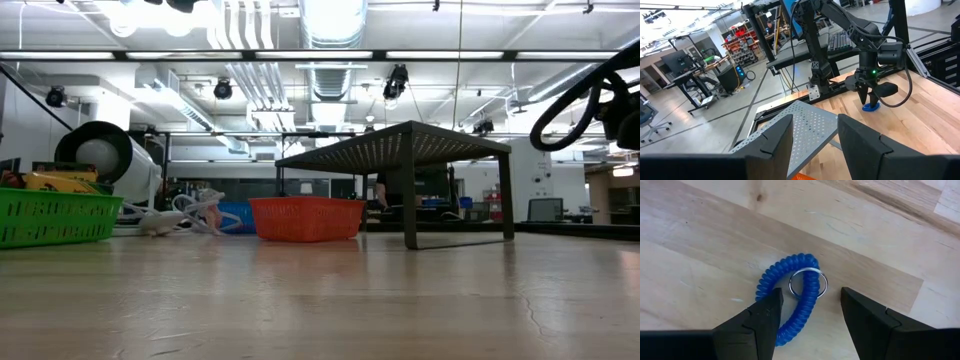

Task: Pick & Place Office Desk Supplies
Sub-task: Put the blue spring rubber band into the blue bin

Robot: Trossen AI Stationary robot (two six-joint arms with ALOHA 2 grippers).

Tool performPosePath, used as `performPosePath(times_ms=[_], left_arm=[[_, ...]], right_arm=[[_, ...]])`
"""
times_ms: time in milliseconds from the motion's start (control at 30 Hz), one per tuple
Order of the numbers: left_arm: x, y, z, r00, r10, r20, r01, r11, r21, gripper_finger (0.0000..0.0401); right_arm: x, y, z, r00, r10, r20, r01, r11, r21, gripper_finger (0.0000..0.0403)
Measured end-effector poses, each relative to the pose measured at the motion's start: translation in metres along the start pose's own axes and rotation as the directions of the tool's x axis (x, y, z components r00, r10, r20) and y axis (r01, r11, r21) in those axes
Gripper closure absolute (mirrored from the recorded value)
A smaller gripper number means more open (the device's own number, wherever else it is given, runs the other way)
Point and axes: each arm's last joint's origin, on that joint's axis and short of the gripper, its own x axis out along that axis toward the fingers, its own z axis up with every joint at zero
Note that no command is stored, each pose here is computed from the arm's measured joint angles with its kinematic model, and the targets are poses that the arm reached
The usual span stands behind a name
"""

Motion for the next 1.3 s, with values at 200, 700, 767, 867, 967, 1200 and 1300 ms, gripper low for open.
performPosePath(times_ms=[200,700,767,867,967,1200,1300], left_arm=[[0.0001,0.0,0.0,1.0,0.0,0.0,0.0,1.0,0.0,0.0242],[0.0,0.0,0.0,1.0,0.0,0.0,0.0,1.0,-0.001,0.0242],[0.0,0.0,0.0,1.0,0.0,0.0,0.0,1.0,-0.001,0.0242],[0.0,0.0,0.0,1.0,0.0,0.0,0.0,1.0,-0.003,0.0242],[0.0001,0.0,0.0,1.0,0.0,0.0,0.0,1.0,-0.003,0.0242],[0.0,0.0,0.0,1.0,0.0,0.0,0.0,1.0,-0.003,0.0242],[0.0,0.0,0.0,1.0,0.0,0.0,0.0,1.0,-0.003,0.0242]], right_arm=[[-0.0001,0.0002,0.0002,1.0,0.003,0.005,-0.003,1.0,0.004,0.0202],[-0.0008,0.0003,-0.0014,0.997,-0.028,-0.075,0.033,0.998,0.057,0.0207],[-0.0007,0.0004,-0.0014,0.996,-0.031,-0.082,0.036,0.997,0.07,0.0218],[-0.0008,0.0004,-0.0016,0.996,-0.032,-0.089,0.039,0.997,0.073,0.0242],[-0.0009,0.0004,-0.0019,0.995,-0.034,-0.097,0.041,0.997,0.068,0.0273],[-0.0019,0.0003,-0.0021,0.994,-0.03,-0.108,0.037,0.997,0.065,0.035],[-0.0042,0.0007,-0.0017,0.994,-0.027,-0.109,0.037,0.996,0.085,0.0376]])
